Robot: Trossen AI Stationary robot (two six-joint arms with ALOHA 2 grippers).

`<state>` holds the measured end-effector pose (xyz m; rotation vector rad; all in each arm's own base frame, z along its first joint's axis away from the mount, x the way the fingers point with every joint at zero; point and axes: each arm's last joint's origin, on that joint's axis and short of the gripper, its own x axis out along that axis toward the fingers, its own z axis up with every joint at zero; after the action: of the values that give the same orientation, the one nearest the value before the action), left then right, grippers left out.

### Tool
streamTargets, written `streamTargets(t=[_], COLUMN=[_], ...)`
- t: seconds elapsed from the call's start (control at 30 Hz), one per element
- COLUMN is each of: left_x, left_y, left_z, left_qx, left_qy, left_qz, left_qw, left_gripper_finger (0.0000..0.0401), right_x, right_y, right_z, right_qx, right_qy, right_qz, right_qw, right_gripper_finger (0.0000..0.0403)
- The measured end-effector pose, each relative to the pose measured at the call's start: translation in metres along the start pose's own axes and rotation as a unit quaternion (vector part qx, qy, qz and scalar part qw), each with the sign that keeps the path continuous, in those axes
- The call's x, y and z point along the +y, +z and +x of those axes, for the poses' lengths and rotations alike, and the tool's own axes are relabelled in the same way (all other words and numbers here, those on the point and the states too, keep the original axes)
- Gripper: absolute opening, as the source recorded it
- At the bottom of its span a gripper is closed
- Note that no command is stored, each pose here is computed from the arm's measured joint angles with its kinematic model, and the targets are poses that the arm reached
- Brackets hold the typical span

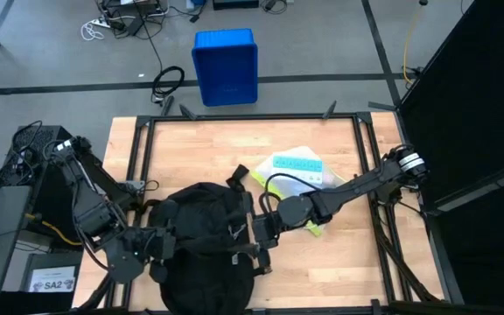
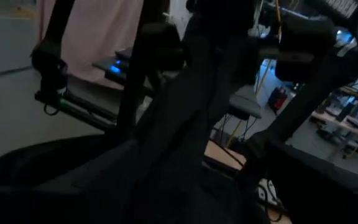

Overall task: Unpack backpack
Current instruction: Remove the cellphone from the backpack

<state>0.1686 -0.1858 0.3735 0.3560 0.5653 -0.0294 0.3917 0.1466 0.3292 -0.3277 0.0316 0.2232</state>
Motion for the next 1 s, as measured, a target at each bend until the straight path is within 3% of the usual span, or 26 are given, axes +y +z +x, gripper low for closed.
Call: streamTargets(t=[0.23, 0.53, 0.8, 1.0], left_x=[0.007, 0.006, 0.011, 0.022], left_y=[0.002, 0.002, 0.003, 0.014], left_z=[0.007, 0.022, 0.044, 0.054], left_qx=[0.006, 0.027, 0.048, 0.009], left_qy=[0.015, 0.025, 0.064, 0.112], left_qz=[-0.007, 0.006, -0.002, -0.022], left_qw=[1.000, 0.999, 0.997, 0.993], left_gripper_finger=[0.0000, 0.0000, 0.0000, 0.0000], right_x=[-0.016, -0.012, 0.037, 0.066], right_y=[-0.009, -0.010, 0.005, 0.004], right_z=[0.005, 0.006, -0.003, -0.011], right_qx=[0.003, 0.001, -0.001, 0.028], right_qy=[0.010, 0.026, 0.029, 0.079], right_qz=[0.046, 0.033, -0.091, -0.080], right_qw=[0.999, 0.999, 0.995, 0.993], right_gripper_finger=[0.0320, 0.0310, 0.0283, 0.0243])
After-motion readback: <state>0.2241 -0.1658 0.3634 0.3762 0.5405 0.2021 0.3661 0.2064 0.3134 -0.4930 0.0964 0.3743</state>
